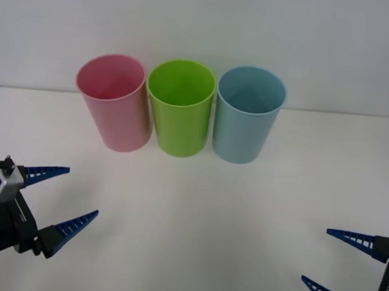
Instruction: Put cans in the blue bin and PET bottles in the pink bin and trash in the green bin.
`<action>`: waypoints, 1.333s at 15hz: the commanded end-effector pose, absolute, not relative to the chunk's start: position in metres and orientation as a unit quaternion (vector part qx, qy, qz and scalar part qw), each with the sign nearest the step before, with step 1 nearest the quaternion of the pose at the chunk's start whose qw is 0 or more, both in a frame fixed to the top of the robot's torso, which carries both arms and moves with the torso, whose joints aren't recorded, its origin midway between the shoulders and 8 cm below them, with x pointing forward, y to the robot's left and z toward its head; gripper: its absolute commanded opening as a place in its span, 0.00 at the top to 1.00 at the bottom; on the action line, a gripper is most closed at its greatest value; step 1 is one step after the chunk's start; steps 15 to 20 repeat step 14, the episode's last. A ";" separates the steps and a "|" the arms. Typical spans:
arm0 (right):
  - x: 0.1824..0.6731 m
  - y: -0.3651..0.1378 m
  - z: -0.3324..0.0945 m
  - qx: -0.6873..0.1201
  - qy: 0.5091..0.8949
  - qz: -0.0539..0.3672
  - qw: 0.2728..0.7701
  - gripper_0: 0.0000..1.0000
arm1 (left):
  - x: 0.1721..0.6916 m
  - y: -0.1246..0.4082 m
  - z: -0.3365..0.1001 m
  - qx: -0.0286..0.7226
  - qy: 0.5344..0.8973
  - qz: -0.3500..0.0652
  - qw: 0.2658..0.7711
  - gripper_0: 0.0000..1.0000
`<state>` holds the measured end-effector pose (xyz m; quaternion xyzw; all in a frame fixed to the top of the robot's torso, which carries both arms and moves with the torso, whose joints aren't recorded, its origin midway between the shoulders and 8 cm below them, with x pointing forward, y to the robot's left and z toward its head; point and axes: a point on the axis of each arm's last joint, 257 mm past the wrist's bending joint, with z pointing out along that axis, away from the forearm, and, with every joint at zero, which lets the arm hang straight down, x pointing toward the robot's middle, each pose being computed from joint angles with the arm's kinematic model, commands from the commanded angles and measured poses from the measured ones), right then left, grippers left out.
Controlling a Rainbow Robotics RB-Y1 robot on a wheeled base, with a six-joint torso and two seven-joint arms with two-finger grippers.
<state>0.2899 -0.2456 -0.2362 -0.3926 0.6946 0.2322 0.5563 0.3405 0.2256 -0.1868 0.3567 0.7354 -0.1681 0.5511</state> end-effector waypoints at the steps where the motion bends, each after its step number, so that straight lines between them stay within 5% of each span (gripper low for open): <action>1: 0.290 -0.246 -0.236 -0.393 0.695 0.232 0.556 0.00 | 0.333 0.227 -0.197 0.352 0.744 -0.170 0.542 0.00; 20: 0.290 -0.246 -0.236 -0.393 0.695 0.232 0.556 0.00 | 0.330 0.230 -0.207 0.346 0.753 -0.169 0.533 0.00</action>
